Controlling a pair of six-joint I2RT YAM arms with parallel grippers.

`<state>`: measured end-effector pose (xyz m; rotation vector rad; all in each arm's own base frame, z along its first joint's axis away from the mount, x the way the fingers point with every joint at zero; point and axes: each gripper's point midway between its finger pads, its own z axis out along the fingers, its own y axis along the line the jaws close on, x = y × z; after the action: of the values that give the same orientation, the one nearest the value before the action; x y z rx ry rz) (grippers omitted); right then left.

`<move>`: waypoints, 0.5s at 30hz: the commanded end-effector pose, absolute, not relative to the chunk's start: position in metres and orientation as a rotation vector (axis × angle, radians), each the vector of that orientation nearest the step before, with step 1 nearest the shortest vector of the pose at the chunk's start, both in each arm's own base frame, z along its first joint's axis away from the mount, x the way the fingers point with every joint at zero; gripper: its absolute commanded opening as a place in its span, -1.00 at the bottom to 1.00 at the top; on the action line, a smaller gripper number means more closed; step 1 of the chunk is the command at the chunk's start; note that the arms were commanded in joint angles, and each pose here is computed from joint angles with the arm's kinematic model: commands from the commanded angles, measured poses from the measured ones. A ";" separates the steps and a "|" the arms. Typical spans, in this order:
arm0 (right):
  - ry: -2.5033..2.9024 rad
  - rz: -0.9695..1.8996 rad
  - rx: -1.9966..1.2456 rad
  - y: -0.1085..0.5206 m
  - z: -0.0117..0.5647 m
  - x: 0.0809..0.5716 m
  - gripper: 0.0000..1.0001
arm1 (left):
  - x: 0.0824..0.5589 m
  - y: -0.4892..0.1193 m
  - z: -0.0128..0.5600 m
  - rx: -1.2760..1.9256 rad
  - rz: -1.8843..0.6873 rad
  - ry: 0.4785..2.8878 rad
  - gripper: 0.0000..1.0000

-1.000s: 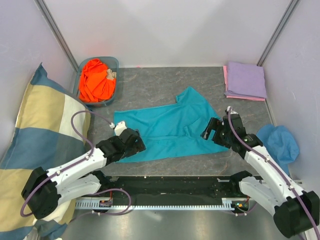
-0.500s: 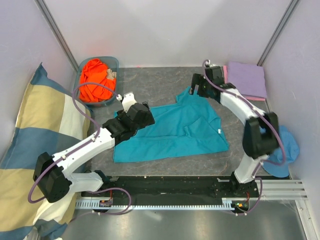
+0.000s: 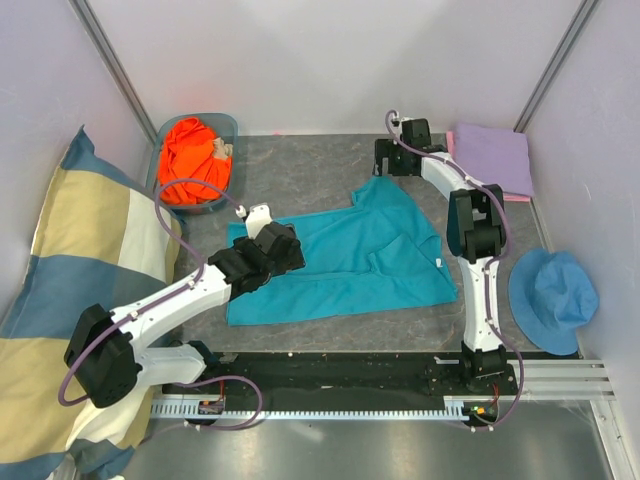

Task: Fold and stack the t-shirts
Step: Grap the side of the flattened tshirt furthest away from the robot with both arms

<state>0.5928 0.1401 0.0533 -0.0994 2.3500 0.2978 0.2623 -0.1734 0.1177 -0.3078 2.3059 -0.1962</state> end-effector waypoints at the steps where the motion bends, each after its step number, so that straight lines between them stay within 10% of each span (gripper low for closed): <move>1: 2.341 0.360 -0.216 0.155 0.048 0.599 0.96 | 0.261 -0.172 0.118 -0.305 -0.213 2.297 1.00; 15: 2.411 0.448 -0.267 0.164 0.025 0.573 0.61 | 0.259 -0.173 0.109 -0.307 -0.210 2.317 1.00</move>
<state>0.5915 0.1564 0.0346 -0.2270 2.3615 0.3983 0.2527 -0.1705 0.1015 -0.2905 2.3523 -0.1866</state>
